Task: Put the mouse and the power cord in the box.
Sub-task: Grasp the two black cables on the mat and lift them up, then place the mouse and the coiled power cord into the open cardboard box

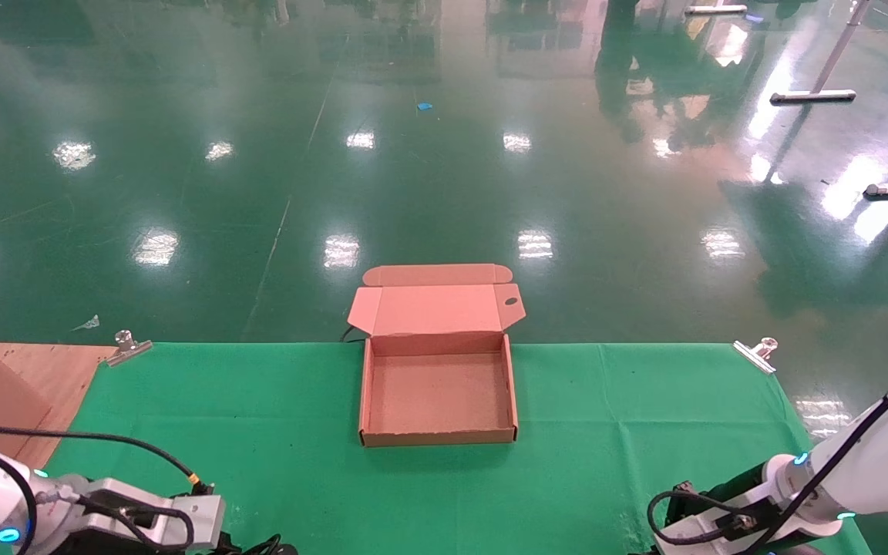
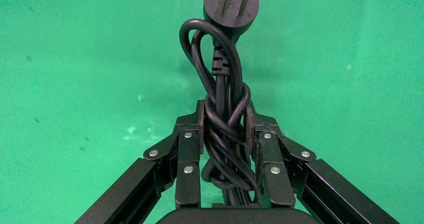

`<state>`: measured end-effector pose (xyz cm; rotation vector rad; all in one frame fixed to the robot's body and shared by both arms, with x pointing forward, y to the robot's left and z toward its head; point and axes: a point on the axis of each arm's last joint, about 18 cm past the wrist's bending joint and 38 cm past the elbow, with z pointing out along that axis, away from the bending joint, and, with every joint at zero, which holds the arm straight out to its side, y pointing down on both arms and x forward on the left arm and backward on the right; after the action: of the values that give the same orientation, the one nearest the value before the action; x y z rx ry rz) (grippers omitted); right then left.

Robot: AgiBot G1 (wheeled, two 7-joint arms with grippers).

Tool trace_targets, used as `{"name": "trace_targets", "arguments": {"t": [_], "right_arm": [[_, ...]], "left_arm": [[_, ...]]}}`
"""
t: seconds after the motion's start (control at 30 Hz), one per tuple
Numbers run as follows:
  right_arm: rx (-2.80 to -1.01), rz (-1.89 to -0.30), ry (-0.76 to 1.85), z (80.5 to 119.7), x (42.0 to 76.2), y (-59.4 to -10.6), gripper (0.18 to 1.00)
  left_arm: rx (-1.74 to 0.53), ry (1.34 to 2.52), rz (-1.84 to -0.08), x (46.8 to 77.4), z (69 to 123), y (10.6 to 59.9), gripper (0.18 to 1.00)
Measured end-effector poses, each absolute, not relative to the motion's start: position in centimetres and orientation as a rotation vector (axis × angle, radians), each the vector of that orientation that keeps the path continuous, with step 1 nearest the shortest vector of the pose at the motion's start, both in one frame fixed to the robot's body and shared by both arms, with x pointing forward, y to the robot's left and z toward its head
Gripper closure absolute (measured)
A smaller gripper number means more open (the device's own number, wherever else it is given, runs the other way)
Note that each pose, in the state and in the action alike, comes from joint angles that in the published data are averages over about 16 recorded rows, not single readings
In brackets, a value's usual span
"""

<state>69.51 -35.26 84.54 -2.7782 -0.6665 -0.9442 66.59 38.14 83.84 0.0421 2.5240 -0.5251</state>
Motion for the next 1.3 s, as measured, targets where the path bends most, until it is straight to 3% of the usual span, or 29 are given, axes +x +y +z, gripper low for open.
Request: {"name": "trace_targets", "arguments": {"t": [0.57,1.03,1.3], "right_arm": [[-2.624,-1.049,-0.729,94.6,68.2,-34.2,0.962],[-2.481,-1.215,-0.803,105.5,66.9,-29.9,0.962],[-2.425,-1.277,-0.851,109.8,66.1,-27.0,0.963]], "left_arm": [[0.308,2.491,-0.622,65.2,94.1,33.5,0.846],[0.513,2.305,-0.543,65.9,104.8,26.3,0.848],[0.578,2.203,-0.488,66.0,109.3,23.1,0.848]]}}
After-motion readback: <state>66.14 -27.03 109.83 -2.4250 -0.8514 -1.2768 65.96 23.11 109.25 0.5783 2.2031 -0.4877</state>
